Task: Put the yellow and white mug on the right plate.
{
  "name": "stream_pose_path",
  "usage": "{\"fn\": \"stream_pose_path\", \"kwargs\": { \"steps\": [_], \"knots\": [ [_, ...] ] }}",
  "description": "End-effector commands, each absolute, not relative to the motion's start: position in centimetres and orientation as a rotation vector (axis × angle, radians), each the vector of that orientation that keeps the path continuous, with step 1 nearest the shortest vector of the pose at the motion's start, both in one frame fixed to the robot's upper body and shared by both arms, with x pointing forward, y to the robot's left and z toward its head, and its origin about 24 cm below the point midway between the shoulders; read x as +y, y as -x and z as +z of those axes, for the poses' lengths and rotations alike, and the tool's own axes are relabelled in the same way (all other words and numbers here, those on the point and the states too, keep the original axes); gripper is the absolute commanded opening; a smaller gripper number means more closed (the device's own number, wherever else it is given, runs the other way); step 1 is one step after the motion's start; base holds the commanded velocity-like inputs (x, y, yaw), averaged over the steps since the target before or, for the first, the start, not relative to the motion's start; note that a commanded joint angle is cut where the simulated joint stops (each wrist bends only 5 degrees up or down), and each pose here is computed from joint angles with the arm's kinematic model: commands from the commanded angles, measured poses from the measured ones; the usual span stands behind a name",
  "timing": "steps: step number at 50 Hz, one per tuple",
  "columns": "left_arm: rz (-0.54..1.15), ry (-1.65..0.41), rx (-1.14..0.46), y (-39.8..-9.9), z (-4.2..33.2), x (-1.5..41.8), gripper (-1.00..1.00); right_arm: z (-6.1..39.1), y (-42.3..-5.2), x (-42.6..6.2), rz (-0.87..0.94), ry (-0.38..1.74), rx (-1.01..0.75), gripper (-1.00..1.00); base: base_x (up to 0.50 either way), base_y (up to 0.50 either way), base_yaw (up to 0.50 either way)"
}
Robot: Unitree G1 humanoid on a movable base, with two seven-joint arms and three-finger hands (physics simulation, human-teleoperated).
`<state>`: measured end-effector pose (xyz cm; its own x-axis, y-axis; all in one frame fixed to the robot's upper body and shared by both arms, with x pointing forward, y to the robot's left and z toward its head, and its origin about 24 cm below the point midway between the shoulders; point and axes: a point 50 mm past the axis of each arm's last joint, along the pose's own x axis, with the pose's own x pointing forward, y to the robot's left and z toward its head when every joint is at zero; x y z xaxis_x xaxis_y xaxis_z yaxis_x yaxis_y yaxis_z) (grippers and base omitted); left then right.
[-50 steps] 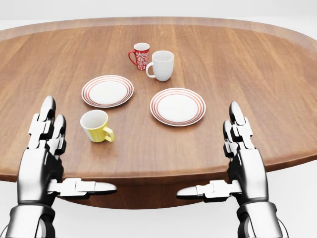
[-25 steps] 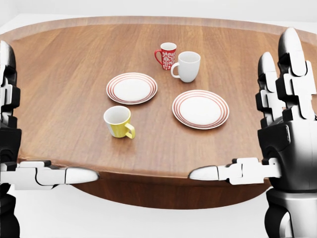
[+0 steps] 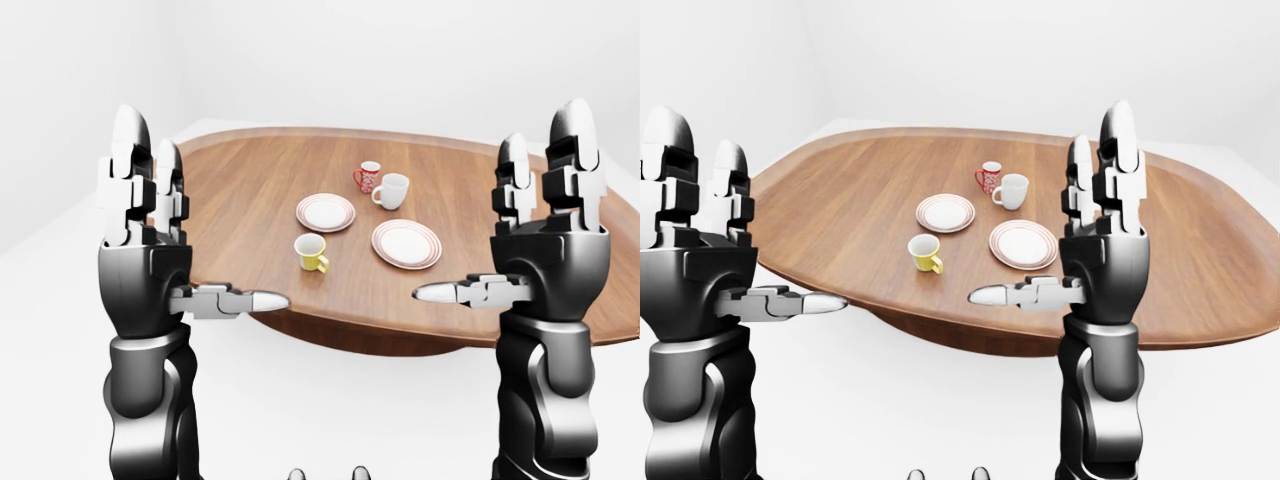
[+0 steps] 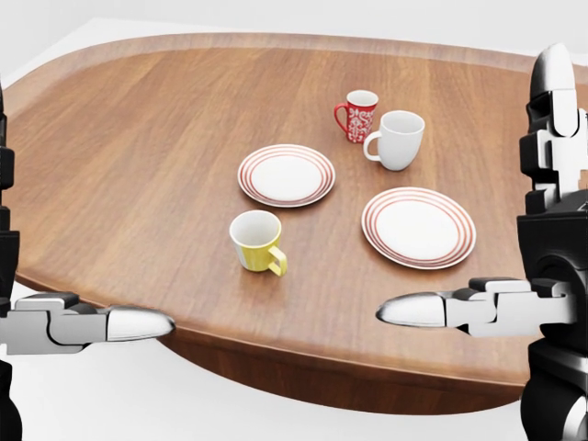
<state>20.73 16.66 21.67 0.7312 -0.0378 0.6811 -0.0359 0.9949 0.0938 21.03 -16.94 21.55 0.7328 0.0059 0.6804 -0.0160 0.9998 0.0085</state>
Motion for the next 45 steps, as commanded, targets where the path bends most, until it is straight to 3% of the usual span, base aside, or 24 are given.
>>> {"fn": "stream_pose_path", "kwargs": {
  "steps": [1, 31, 45],
  "knots": [
    [-0.001, -0.106, -0.76, -20.6, 21.8, 16.7, 1.0, 22.0, -20.8, -17.2, 0.021, -0.053, -0.77, 1.0, 0.49, 0.11, 0.0],
    [-0.002, -0.105, -0.745, -20.8, 21.6, 16.6, 1.0, 21.0, -21.5, -16.9, 0.02, 0.015, -0.712, 1.0, 0.49, 0.12, 0.0],
    [-0.003, -0.108, -0.763, -20.6, 21.9, 16.6, 1.0, 21.0, -21.3, -16.8, 0.031, -0.016, -0.72, 1.0, 0.01, 0.0, 0.18]
  ]
}}
